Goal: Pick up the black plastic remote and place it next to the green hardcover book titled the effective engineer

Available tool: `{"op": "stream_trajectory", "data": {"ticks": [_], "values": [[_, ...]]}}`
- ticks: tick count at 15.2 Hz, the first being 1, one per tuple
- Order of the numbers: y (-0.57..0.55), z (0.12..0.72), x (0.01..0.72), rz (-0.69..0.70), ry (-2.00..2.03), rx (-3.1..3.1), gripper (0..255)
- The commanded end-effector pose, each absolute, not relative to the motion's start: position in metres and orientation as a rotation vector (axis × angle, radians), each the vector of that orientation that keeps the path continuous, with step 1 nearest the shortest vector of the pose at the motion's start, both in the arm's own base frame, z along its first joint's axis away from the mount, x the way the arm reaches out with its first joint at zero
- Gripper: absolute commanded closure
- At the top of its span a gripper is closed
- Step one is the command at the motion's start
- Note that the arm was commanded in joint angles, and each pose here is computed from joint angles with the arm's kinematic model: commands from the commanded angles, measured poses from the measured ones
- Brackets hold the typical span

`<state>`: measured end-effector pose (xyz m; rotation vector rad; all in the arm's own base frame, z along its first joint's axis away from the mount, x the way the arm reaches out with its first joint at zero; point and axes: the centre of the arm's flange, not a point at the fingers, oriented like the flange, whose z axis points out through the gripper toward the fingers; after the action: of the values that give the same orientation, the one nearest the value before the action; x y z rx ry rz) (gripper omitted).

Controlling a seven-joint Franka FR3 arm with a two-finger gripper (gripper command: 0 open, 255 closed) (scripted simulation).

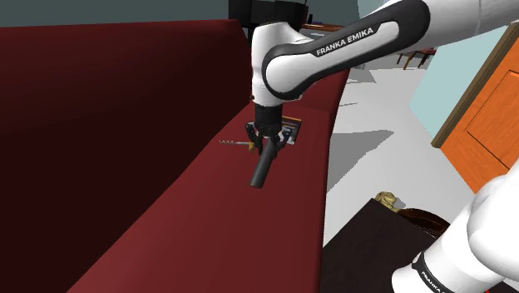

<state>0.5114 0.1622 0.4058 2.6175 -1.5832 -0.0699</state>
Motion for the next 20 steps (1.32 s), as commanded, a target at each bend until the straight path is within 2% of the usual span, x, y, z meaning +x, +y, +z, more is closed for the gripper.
{"op": "stream_trajectory", "data": {"ticks": [1, 20], "values": [[0.179, 0.406, 0.492, -0.069, -1.585, 2.616, 255], [0.363, 0.407, 0.323, -0.069, -1.585, 2.616, 255]]}}
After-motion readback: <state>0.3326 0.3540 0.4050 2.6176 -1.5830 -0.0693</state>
